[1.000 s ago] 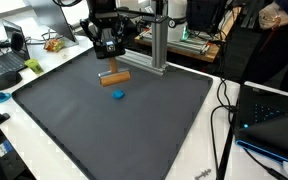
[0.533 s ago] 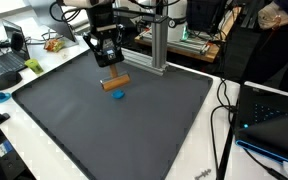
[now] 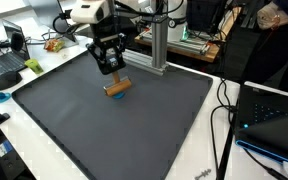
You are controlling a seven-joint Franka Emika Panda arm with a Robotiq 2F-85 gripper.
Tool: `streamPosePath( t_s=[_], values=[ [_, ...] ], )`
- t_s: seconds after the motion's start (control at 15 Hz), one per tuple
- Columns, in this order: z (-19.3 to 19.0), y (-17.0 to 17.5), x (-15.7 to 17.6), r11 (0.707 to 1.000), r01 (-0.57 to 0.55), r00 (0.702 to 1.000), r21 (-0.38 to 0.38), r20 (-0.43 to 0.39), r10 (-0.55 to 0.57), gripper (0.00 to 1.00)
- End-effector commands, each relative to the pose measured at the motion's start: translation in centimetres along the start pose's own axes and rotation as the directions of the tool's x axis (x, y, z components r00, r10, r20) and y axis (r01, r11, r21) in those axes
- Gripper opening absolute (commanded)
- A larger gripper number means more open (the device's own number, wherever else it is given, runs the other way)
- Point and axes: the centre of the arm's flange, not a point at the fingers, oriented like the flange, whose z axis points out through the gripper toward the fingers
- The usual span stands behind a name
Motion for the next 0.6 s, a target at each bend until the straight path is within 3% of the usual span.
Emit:
streamPosePath(
  t_s=[0.0, 0.53],
  values=[
    [0.6, 0.6, 0.2, 1.0, 0.021, 1.0, -0.017, -0.022, -0.021, 0.22],
    [2.8, 0.7, 0.3, 1.0, 0.017, 1.0, -0.005, -0.001, -0.017, 0.22]
  ],
)
